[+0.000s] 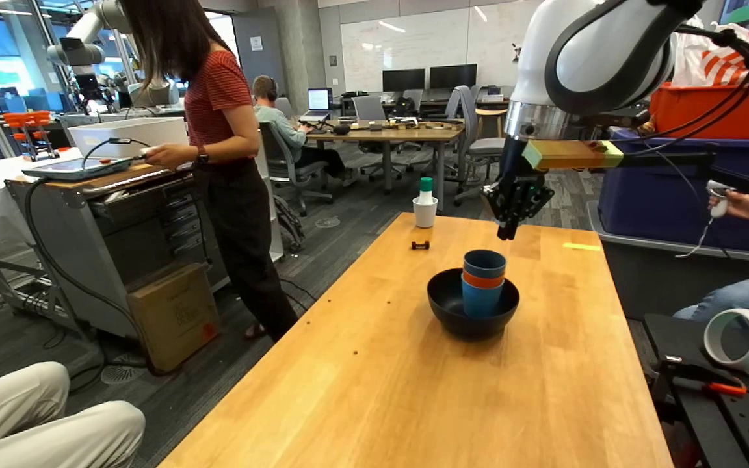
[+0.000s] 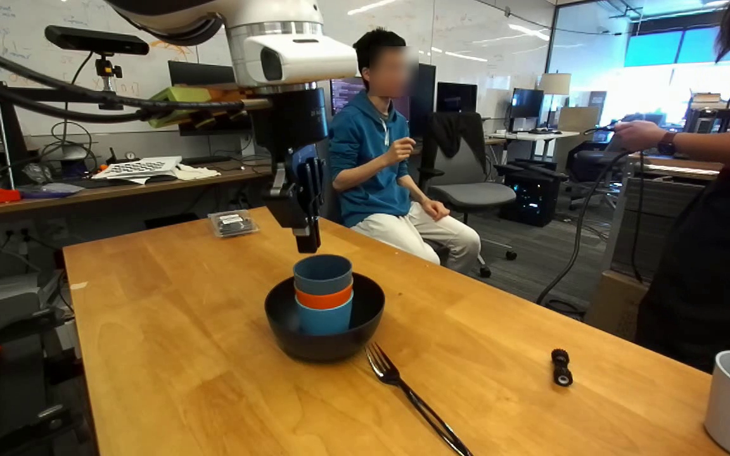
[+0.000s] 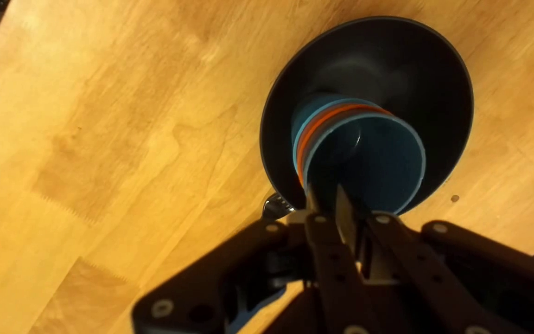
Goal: Stack the cups in the bowl then put the fork in the dark blue cup
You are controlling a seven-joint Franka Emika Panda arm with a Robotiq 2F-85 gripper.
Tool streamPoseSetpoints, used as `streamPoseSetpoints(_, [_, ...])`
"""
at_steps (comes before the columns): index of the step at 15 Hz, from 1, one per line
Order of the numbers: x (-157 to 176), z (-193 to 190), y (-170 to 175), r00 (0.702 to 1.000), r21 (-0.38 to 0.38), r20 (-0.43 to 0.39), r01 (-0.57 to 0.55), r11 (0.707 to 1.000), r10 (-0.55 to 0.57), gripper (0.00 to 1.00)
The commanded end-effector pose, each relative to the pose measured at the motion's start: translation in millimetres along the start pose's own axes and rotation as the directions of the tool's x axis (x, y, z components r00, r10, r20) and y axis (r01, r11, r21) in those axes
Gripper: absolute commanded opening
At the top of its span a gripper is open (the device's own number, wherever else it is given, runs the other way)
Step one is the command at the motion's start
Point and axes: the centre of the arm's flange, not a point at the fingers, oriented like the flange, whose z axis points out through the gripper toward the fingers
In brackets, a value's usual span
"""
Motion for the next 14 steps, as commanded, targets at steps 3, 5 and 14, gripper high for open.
streamPoseSetpoints(3, [6, 0, 5, 1.0, 0.012, -0.008, -0.006, 1.0, 0.006, 0.6])
streamPoseSetpoints(5, [5, -2, 4, 1.0, 0.011, -0.009, 0.0, 1.0, 0.0, 0.74])
streamPoseSetpoints(14, [-23, -35, -27, 0.995, 0.048, -0.014, 0.095, 0.994, -0.094, 1.0])
